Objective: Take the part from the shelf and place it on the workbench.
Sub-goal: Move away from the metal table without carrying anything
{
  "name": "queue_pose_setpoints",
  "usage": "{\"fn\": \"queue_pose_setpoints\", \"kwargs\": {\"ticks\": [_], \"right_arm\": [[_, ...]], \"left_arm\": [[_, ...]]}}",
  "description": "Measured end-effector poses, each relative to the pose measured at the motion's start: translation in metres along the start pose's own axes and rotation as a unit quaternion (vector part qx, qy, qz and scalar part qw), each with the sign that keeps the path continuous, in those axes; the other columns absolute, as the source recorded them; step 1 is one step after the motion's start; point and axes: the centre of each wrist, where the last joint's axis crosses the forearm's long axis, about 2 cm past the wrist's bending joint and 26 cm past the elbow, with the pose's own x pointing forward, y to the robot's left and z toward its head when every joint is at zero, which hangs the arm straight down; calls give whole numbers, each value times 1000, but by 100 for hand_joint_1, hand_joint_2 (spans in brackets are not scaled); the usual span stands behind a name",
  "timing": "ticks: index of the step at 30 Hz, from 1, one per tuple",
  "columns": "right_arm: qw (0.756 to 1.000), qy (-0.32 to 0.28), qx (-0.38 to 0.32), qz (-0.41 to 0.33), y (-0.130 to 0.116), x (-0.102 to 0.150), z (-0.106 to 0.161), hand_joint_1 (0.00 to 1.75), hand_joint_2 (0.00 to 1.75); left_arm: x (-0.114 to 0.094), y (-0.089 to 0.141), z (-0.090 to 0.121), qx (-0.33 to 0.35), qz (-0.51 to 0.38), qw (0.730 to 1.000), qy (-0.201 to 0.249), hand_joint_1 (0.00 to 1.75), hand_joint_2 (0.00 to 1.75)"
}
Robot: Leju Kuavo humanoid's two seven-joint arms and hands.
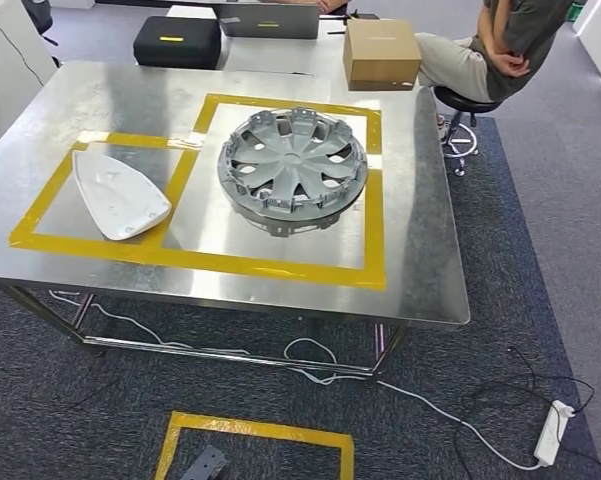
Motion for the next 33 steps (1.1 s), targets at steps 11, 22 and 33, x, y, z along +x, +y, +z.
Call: {"fn": "queue_pose_setpoints", "kwargs": {"ticks": [11, 22, 33], "right_arm": [[1000, -3, 2, 5, -1, 5, -1, 0, 0], [994, -63, 40, 75, 15, 3, -3, 0, 0], [997, -1, 58, 59, 32, -5, -2, 0, 0]], "left_arm": [[0, 3, 0, 5, 6, 1000, 0, 0, 0], [-6, 2, 2, -29, 158, 986, -49, 0, 0], [-3, -8, 3, -10, 228, 973, -31, 0, 0]]}}
